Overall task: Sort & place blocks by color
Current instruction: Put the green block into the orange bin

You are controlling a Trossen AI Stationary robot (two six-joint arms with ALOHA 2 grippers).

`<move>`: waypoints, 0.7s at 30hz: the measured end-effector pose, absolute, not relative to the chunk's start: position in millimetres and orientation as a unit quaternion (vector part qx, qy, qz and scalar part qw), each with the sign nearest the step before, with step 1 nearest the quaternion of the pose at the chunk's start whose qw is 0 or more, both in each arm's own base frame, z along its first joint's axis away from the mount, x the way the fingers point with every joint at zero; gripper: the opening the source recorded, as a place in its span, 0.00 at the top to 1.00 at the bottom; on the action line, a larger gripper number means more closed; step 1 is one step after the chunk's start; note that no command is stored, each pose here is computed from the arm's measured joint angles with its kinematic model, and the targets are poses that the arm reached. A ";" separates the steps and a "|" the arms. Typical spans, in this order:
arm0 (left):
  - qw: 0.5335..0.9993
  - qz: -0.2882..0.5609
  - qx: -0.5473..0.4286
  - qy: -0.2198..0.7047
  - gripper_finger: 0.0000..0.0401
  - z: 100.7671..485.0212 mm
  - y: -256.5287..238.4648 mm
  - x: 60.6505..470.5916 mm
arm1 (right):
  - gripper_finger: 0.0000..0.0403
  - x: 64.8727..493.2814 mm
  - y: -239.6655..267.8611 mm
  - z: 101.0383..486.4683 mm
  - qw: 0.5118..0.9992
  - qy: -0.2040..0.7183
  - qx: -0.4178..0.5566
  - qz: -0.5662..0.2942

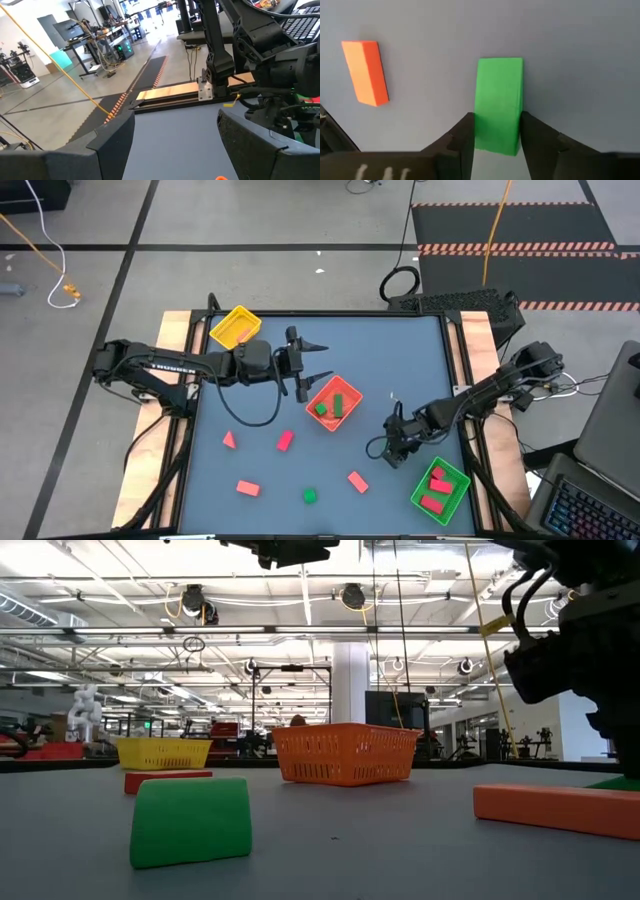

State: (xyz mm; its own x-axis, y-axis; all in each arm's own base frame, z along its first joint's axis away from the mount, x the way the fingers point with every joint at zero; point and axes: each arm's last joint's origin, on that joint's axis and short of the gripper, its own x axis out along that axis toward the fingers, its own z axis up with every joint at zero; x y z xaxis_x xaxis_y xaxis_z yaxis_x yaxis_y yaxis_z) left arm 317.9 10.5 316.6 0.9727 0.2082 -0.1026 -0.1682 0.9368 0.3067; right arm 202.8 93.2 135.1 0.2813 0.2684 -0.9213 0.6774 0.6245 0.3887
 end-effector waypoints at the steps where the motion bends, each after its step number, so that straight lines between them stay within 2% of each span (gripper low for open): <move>1: 0.982 0.096 0.150 0.067 0.30 316.6 10.5 317.9 | 0.70 202.2 92.8 137.7 0.692 0.577 0.409 -0.145; 13: 0.982 0.096 0.150 0.067 0.30 316.6 10.5 317.9 | 0.71 199.2 81.7 185.3 0.803 0.425 0.404 -0.111; 21: 0.981 0.096 0.154 0.067 0.30 316.7 10.5 317.9 | 0.71 215.0 53.0 207.7 0.891 0.285 0.327 -0.136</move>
State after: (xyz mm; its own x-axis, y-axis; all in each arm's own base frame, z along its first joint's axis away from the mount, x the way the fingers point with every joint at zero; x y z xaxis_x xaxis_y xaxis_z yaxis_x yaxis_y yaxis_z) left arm 317.9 10.5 316.7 0.9727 0.2082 -0.1021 -0.1669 0.9343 0.3150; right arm 215.0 53.0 207.7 0.8010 -0.0557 -0.5961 0.4282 0.7491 0.5054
